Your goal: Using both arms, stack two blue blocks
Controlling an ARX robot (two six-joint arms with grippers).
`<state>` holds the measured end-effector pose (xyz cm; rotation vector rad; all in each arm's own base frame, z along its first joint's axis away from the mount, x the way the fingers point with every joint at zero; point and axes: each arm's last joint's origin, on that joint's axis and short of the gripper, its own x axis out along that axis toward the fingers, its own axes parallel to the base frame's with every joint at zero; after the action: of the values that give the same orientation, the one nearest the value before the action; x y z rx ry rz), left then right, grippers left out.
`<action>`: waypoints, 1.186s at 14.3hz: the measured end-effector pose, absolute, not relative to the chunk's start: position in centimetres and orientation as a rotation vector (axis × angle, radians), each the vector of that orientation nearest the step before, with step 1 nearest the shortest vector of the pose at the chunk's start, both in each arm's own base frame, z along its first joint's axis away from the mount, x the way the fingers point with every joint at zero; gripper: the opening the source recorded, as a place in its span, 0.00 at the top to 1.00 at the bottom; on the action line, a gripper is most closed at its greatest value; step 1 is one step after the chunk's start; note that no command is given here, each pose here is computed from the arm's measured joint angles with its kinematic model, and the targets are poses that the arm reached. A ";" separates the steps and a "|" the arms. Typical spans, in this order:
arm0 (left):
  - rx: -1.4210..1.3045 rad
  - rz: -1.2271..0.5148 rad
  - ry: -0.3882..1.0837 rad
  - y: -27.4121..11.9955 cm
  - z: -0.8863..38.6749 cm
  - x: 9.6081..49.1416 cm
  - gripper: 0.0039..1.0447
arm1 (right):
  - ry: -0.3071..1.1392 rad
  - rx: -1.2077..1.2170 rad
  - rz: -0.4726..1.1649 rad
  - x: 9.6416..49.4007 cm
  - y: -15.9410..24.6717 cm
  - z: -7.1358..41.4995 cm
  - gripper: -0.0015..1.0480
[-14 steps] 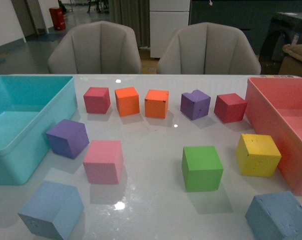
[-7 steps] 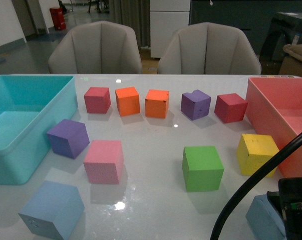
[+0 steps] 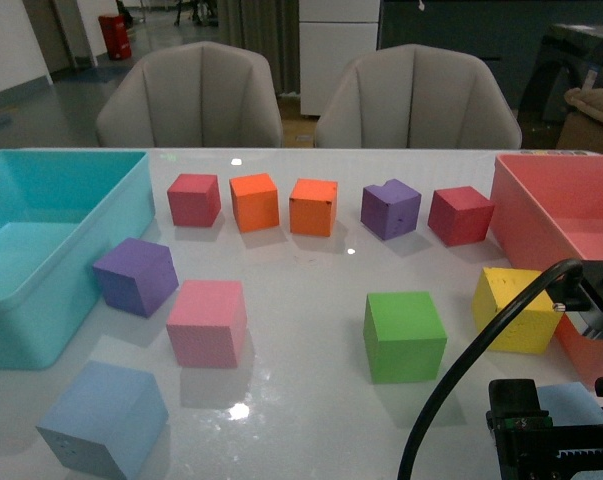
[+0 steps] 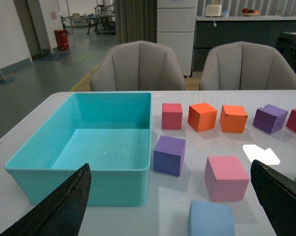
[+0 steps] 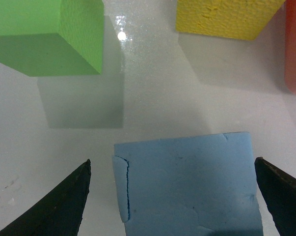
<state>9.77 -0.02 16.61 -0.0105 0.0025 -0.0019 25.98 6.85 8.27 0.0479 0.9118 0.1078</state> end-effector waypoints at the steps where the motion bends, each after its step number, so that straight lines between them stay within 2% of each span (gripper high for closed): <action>1: -0.010 -0.002 0.002 0.0 16.6 9.8 0.06 | 0.913 0.054 0.105 26.0 6.9 8.0 0.06; 5: -0.010 -0.002 0.002 0.0 16.6 9.8 0.06 | 0.958 0.037 0.105 24.7 6.8 6.0 0.07; 9: -0.010 -0.002 0.002 0.0 16.6 9.8 0.06 | 0.901 0.034 0.107 23.9 6.5 8.6 0.49; 10: -0.010 -0.002 0.002 0.0 16.6 9.8 0.06 | 0.863 0.033 0.117 23.8 6.5 10.4 0.56; 14: -0.010 -0.002 0.002 0.0 16.6 9.8 0.06 | 0.691 0.035 0.189 25.4 8.9 17.5 0.62; 15: -0.010 -0.002 0.002 0.0 16.6 9.8 0.06 | 0.654 0.030 0.210 27.5 10.5 19.1 0.62; 17: -0.010 -0.002 0.002 0.0 16.6 9.8 0.06 | 0.684 0.013 0.236 32.5 13.7 19.5 0.62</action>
<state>9.77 -0.02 16.61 -0.0105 0.0025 -0.0019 32.47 13.69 19.46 0.0127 0.6845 0.2357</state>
